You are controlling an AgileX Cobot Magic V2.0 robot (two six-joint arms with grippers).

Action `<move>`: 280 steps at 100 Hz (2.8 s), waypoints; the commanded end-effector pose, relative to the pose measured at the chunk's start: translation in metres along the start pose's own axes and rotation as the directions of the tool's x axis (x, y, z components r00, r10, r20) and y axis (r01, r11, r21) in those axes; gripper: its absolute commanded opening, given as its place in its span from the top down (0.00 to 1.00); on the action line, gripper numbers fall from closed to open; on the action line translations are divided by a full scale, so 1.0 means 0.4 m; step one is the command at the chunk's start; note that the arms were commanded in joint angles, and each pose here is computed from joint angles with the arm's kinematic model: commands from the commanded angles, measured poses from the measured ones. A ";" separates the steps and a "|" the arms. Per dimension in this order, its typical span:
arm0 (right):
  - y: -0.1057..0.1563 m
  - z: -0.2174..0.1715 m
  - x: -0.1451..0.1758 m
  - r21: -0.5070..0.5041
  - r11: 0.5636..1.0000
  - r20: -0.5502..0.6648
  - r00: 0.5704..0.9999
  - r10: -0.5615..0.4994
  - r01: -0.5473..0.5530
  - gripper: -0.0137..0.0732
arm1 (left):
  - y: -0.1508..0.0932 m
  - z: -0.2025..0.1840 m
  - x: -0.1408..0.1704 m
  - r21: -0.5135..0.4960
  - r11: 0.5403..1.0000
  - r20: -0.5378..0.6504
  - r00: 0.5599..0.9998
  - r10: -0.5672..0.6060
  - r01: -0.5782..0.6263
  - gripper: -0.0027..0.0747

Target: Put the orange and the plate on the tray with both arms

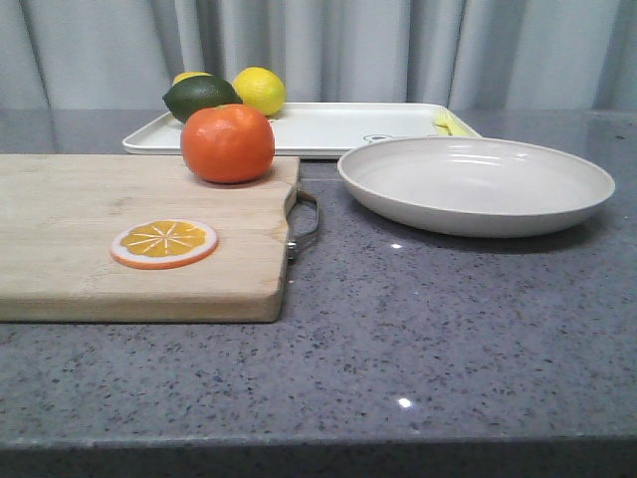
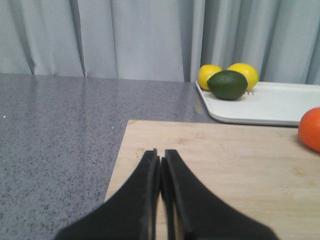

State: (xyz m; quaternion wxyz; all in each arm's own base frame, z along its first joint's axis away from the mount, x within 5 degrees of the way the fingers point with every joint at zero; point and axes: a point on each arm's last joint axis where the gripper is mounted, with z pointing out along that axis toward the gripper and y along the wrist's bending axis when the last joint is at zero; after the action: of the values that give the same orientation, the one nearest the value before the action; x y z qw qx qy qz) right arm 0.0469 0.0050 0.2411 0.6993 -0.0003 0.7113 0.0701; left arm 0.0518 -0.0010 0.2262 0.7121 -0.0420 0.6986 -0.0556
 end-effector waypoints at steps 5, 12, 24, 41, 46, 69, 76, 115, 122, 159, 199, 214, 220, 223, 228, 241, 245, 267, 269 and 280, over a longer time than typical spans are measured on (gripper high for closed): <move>0.012 -0.007 -0.101 -0.005 1.000 -0.020 1.000 0.017 -0.017 0.92 | -0.017 -0.004 -0.113 0.018 0.999 0.079 0.996 -0.044 0.043 0.99; 0.016 -0.004 -0.138 -0.002 1.000 -0.068 0.998 0.016 -0.016 0.92 | -0.027 0.000 -0.153 0.028 0.996 0.009 0.996 -0.085 0.085 0.99; 0.023 0.007 -0.198 0.002 1.000 -0.137 0.990 0.015 -0.015 0.92 | -0.042 0.015 -0.219 0.036 0.997 -0.123 0.990 -0.063 0.068 0.99; 0.030 0.034 -0.263 0.003 1.000 -0.175 0.984 0.018 -0.017 0.92 | -0.060 0.050 -0.296 0.056 0.998 -0.217 0.976 -0.026 0.039 0.99; 0.031 0.045 -0.272 0.003 1.000 -0.181 0.983 0.022 -0.022 0.92 | -0.065 0.059 -0.316 0.061 0.997 -0.218 0.975 -0.037 0.052 0.99; 0.033 0.066 -0.275 0.000 0.999 -0.191 0.981 0.034 -0.035 0.92 | -0.073 0.094 -0.328 0.070 0.995 -0.270 0.961 -0.051 0.072 0.99; 0.033 0.067 -0.275 0.000 0.999 -0.189 0.981 0.034 -0.035 0.92 | -0.073 0.095 -0.321 0.080 0.996 -0.296 0.955 -0.008 0.033 0.99; 0.033 0.067 -0.280 -0.002 0.999 -0.169 0.985 0.036 -0.037 0.60 | -0.073 0.092 -0.313 0.096 0.995 -0.326 0.945 0.042 -0.011 0.25; 0.033 0.068 -0.282 -0.003 0.999 -0.160 0.986 0.036 -0.037 0.39 | -0.073 0.093 -0.314 0.096 0.995 -0.322 0.946 0.042 -0.012 0.16; 0.034 0.069 -0.287 -0.004 0.999 -0.136 0.990 0.037 -0.037 0.11 | -0.092 0.093 -0.324 0.149 0.985 -0.289 0.957 -0.036 0.082 0.16; 0.034 0.069 -0.287 -0.004 0.999 -0.136 0.990 0.037 -0.037 0.11 | -0.184 0.244 -0.308 0.454 0.879 -0.364 0.931 0.032 0.147 0.17; 0.034 0.069 -0.287 -0.004 0.999 -0.136 0.990 0.037 -0.037 0.11 | -0.235 0.328 -0.307 0.506 0.854 -0.372 0.923 0.096 0.116 0.17; 0.034 0.068 -0.287 -0.004 0.999 -0.137 0.990 0.037 -0.037 0.11 | -0.261 0.358 -0.306 0.523 0.847 -0.362 0.925 0.117 0.097 0.16; 0.034 0.068 -0.287 -0.004 0.999 -0.137 0.990 0.037 -0.037 0.11 | -0.278 0.376 -0.300 0.529 0.844 -0.361 0.924 0.127 0.091 0.17; 0.034 0.068 -0.287 -0.004 0.999 -0.137 0.990 0.037 -0.037 0.11 | -0.304 0.402 -0.297 0.539 0.839 -0.353 0.925 0.142 0.077 0.17; 0.034 0.068 -0.285 -0.004 0.999 -0.147 0.988 0.036 -0.037 0.11 | -0.366 0.463 -0.268 0.561 0.825 -0.365 0.913 0.181 0.061 0.17; 0.034 0.068 -0.284 -0.003 0.999 -0.152 0.988 0.036 -0.037 0.11 | -0.385 0.483 -0.255 0.567 0.822 -0.376 0.907 0.190 0.063 0.17; 0.033 0.067 -0.276 -0.001 0.999 -0.188 0.982 0.036 -0.037 0.11 | -0.442 0.576 -0.190 0.563 0.823 -0.437 0.873 0.218 0.076 0.17; 0.033 0.067 -0.276 -0.001 0.999 -0.189 0.981 0.036 -0.037 0.11 | -0.445 0.582 -0.185 0.562 0.824 -0.442 0.870 0.221 0.077 0.17; 0.033 0.067 -0.276 0.000 0.999 -0.189 0.981 0.036 -0.037 0.11 | -0.454 0.608 -0.161 0.556 0.828 -0.461 0.858 0.228 0.078 0.17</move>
State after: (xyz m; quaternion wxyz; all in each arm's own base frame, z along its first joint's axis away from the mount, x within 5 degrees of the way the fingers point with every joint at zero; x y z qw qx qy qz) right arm 0.0724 0.0105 0.3356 0.5918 0.0050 0.8017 0.0844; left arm 0.2840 -0.1738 0.3002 0.4462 0.2299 0.8327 -0.2336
